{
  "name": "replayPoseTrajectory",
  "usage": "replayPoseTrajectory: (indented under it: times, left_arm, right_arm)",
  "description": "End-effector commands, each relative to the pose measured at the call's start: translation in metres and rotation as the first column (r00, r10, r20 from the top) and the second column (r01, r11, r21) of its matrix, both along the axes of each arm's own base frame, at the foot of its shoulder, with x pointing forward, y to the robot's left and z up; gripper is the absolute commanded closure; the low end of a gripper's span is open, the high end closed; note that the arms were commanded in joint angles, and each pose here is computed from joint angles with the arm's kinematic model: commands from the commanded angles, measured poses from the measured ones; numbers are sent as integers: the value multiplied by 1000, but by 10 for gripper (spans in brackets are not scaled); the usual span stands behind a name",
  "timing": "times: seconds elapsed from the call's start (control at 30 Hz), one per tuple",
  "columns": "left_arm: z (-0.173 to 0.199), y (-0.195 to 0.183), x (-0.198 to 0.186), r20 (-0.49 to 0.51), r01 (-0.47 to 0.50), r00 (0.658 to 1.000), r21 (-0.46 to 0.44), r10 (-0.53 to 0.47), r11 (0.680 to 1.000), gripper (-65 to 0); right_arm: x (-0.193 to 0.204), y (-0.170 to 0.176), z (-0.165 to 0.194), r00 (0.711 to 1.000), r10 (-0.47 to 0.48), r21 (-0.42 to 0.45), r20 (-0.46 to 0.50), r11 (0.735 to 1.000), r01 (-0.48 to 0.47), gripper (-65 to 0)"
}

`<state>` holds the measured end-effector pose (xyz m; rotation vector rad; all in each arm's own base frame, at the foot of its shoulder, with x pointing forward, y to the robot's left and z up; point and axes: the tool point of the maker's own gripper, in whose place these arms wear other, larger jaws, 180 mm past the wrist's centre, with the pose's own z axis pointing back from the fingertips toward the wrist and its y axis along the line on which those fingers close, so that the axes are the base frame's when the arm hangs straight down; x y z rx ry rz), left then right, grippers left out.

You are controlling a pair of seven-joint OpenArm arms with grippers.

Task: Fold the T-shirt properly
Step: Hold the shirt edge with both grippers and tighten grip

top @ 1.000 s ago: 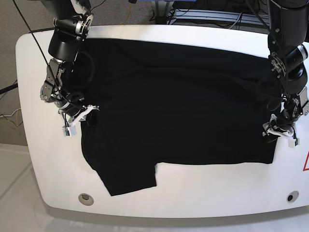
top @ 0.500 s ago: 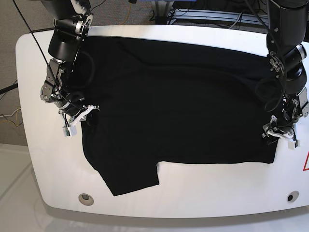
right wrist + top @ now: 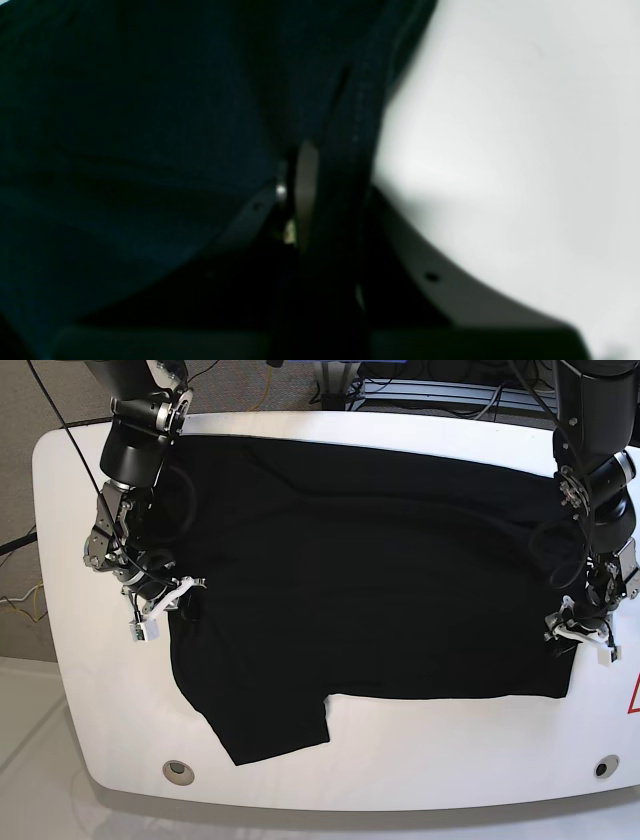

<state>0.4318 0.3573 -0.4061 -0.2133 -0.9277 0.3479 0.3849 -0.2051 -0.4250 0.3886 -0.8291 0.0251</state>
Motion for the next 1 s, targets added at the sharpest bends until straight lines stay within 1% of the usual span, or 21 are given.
replayPoseTrajectory:
  times: [0.0, 0.2, 0.27, 0.4, 0.6, 0.67, 0.97]
  left_arm:
    - [18, 17, 7, 34, -21, 999, 29, 20, 999, -385]
    - [21, 26, 3, 32, -32, 999, 34, 31, 999, -383]
    - [27, 28, 5, 42, -30, 999, 32, 29, 999, -385]
    - [28, 29, 5, 40, -30, 999, 32, 28, 999, -386]
    - [31, 25, 12, 52, -34, 998, 19, 33, 999, -386]
    - [26, 18, 16, 45, -40, 998, -4, 40, 999, -385]
    - [20, 13, 16, 34, -50, 998, -20, 51, 999, -384]
  right_arm:
    - [4, -6, 7, 1000, 9, -26, 10, 1000, -9, 0]
    - [0, -5, 10, 1000, 24, -44, 15, 999, -23, 0]
    - [1, -4, 19, 999, 34, -58, 36, 998, -32, 0]
    - [1, -3, 27, 998, 44, -75, 55, 996, -39, 0]
    - [4, -3, 29, 997, 45, -78, 60, 996, -40, 0]
    - [3, -3, 27, 998, 42, -76, 54, 996, -38, 0]
    - [4, -1, 29, 997, 47, -78, 62, 996, -42, 0]
